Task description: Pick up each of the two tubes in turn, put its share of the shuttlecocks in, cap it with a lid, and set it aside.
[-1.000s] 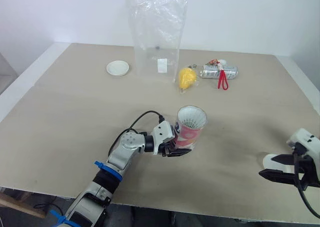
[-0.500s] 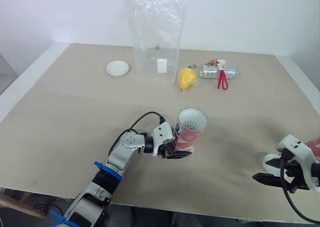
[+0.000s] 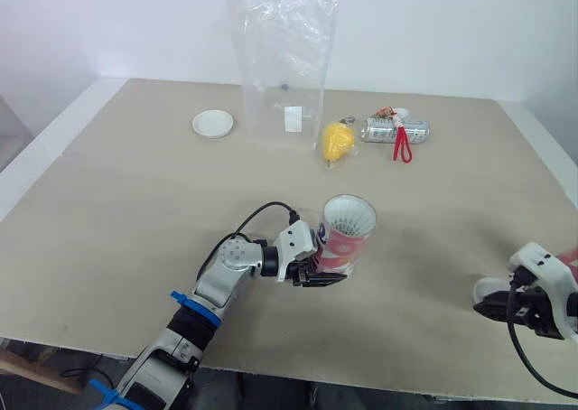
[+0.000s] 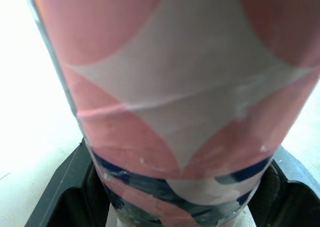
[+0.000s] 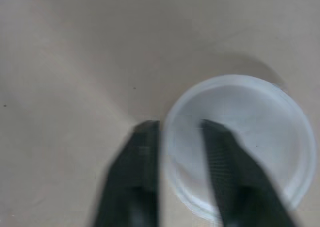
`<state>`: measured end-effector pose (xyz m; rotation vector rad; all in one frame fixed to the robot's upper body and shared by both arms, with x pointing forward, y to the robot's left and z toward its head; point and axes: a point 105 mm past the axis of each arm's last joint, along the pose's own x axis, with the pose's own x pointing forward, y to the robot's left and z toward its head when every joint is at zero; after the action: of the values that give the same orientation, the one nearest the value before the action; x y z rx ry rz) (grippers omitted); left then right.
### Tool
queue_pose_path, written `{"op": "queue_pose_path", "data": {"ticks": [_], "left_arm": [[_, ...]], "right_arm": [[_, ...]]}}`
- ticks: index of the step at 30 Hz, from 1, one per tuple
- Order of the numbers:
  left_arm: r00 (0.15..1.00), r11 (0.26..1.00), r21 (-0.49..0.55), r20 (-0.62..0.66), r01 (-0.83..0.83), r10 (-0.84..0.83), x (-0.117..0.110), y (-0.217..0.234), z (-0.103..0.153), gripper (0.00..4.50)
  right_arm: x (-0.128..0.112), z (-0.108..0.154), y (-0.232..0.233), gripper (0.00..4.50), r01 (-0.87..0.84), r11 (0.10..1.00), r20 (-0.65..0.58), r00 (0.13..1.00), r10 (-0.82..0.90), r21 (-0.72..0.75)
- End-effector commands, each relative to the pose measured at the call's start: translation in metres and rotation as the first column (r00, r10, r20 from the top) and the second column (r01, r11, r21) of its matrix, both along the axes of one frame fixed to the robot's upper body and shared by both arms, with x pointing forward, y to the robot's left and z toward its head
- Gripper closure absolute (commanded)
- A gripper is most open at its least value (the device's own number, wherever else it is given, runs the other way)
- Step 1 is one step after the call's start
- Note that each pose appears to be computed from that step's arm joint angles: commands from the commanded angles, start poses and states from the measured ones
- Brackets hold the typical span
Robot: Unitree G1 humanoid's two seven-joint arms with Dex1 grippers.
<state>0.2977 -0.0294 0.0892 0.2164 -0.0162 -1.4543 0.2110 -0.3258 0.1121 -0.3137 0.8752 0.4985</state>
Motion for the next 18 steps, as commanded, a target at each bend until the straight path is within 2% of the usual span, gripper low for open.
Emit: {"op": "queue_pose_path", "data": {"ticks": [1,6,10,13,18], "left_arm": [[1.000,1.000,0.016,-0.003,0.012,-0.012,-0.001,-0.002,-0.002,1.53],[1.000,1.000,0.024,-0.003,0.013,-0.013,0.000,-0.001,-0.003,1.53],[1.000,0.999,0.030,0.000,0.012,-0.012,0.001,-0.001,-0.004,1.53],[1.000,0.999,0.036,-0.001,0.005,-0.005,0.004,0.000,-0.005,1.53],[1.000,0.999,0.051,-0.005,0.008,-0.007,0.006,0.000,-0.007,1.53]], "right_arm": [[0.002,0.001,-0.001,4.44,-0.010,1.000,0.007,1.000,0.010,-0.014],[0.003,0.001,-0.001,4.44,-0.025,1.000,0.015,1.000,0.025,-0.019],[0.011,0.009,0.006,4.44,-0.080,0.996,0.057,0.995,0.081,-0.024],[0.020,0.029,0.021,4.44,-0.185,0.982,0.124,0.974,0.188,-0.037],[0.032,0.066,0.048,4.44,-0.396,0.908,0.196,0.888,0.416,-0.137]]}}
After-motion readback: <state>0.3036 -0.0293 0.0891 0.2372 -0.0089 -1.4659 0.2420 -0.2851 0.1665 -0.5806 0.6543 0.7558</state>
